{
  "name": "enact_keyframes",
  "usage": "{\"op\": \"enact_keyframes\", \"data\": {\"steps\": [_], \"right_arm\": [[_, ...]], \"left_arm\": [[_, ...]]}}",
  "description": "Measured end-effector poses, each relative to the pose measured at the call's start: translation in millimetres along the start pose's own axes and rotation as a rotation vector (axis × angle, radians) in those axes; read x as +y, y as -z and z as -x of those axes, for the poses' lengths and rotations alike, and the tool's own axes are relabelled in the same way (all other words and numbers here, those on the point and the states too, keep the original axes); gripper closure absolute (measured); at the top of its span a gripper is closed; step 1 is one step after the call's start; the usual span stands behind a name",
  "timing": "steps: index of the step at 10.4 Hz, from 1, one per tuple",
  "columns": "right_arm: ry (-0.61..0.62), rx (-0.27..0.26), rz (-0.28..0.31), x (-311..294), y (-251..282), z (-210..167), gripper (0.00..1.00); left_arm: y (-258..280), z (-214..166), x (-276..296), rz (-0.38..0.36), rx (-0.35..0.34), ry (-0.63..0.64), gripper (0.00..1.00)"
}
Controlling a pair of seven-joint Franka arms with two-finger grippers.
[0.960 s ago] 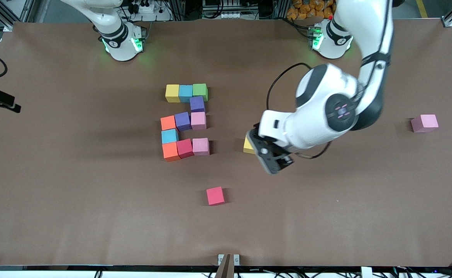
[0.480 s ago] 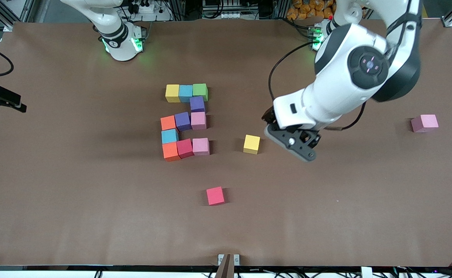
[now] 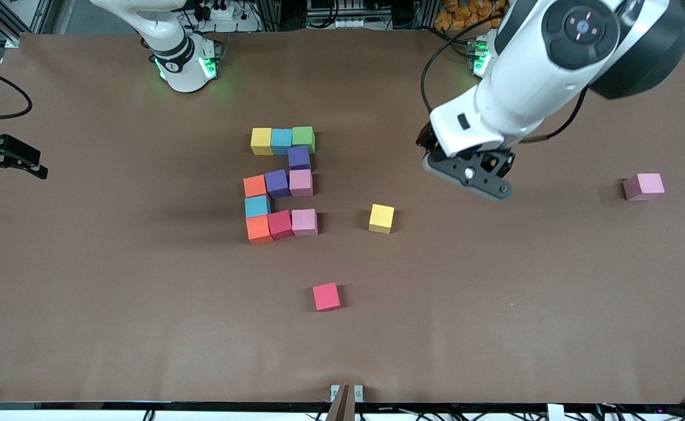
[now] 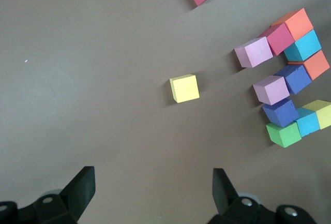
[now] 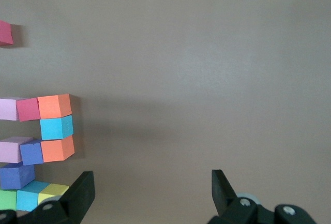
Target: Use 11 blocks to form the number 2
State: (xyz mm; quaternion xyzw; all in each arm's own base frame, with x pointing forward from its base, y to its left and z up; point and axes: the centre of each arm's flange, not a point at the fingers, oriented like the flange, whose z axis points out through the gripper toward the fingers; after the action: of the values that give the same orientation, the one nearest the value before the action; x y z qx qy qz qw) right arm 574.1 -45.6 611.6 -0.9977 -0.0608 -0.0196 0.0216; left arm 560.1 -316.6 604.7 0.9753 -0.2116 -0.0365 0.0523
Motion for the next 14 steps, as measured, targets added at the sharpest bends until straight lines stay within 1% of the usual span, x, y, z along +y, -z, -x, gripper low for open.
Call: {"op": "enact_keyframes", "data": {"steps": [3,6,7,8,10,12,14], "right_arm": [[0.024,-0.004,-0.002,-13.9,1.1,-0.9,0.0],[0.023,0.0,-0.001,-13.1,2.8,-0.1,0.0],[0.022,0.001,-0.001,-13.0,3.0,-0.1,0.0],[0.022,0.002,-0.001,-12.9,3.3,0.0,0.0],[0.022,0.002,-0.001,-12.6,3.6,0.1,0.0],[0.02,0.004,0.0,-11.8,3.8,0.1,0.0],[0.019,0.01,0.001,-11.2,4.3,-0.4,0.0]], "left_arm": [[8.4,19.7,-51.5,0.008,-0.017,0.08,0.0],[-5.3,29.8,-64.4,0.013,-0.059,0.102,0.0],[-6.6,33.7,-79.0,0.007,-0.064,0.123,0.0],[-2.9,38.2,-108.7,-0.018,-0.058,0.159,0.0],[13.3,52.8,-166.4,-0.072,-0.037,0.172,0.0],[26.0,70.4,-202.5,-0.072,-0.017,0.237,0.0],[31.3,81.0,-219.0,-0.072,-0.002,0.3,0.0]]}}
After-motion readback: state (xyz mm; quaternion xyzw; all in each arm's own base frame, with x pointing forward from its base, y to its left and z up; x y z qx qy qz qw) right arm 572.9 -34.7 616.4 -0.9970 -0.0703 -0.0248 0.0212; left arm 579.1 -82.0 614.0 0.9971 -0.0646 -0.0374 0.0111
